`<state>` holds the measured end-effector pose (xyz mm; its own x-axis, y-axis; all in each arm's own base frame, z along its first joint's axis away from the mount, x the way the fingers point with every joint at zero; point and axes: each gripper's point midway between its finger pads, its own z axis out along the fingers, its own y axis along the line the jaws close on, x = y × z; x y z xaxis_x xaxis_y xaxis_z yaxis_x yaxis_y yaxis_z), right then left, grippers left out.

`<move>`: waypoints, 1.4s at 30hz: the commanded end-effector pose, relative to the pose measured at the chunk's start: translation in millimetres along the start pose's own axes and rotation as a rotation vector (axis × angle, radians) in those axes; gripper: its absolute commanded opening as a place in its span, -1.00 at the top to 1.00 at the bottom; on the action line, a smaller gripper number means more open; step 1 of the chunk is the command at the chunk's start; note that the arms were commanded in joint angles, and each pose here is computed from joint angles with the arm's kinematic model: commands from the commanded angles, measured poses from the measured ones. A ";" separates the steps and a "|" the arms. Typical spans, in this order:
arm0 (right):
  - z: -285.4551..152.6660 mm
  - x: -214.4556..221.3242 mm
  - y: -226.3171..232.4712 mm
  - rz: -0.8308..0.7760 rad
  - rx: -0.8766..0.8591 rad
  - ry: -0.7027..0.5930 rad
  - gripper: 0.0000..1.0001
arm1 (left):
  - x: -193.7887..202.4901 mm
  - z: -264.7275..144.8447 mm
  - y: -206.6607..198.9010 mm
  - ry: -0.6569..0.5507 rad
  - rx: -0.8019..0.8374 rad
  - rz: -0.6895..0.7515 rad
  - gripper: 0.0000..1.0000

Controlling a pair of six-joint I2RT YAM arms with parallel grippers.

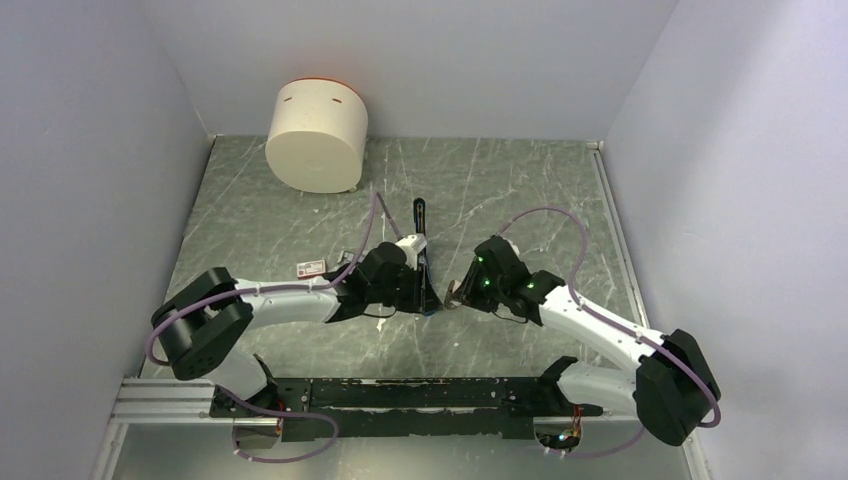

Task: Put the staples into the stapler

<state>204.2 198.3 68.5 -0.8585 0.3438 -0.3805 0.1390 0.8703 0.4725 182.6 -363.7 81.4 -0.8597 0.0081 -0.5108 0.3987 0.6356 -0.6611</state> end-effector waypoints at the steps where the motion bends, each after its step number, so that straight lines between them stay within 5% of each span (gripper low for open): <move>1: -8.6 -3.7 18.0 0.038 -0.110 0.013 0.65 | -10.4 10.2 -15.4 -0.025 0.030 0.007 0.33; 9: -15.9 -5.5 19.9 0.028 -0.138 0.027 0.65 | -13.5 30.3 -8.7 0.004 0.002 0.121 0.44; 26: -26.4 -15.3 17.6 0.043 -0.148 0.039 0.65 | -13.8 37.8 6.6 -0.020 -0.048 0.133 0.65; 34: -37.9 -18.4 23.4 0.009 -0.207 0.091 0.64 | -21.1 30.4 -9.8 -0.061 0.035 0.182 0.34; 42: -42.8 -19.7 28.0 -0.026 -0.245 0.116 0.64 | -26.0 23.7 -30.9 -0.083 0.141 0.251 0.35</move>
<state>207.4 194.4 109.8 -0.8975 0.3125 -0.3113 0.0595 0.7851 0.6164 202.3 -391.3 76.9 -0.7661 0.0967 -0.6354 0.5540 0.6007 -0.5764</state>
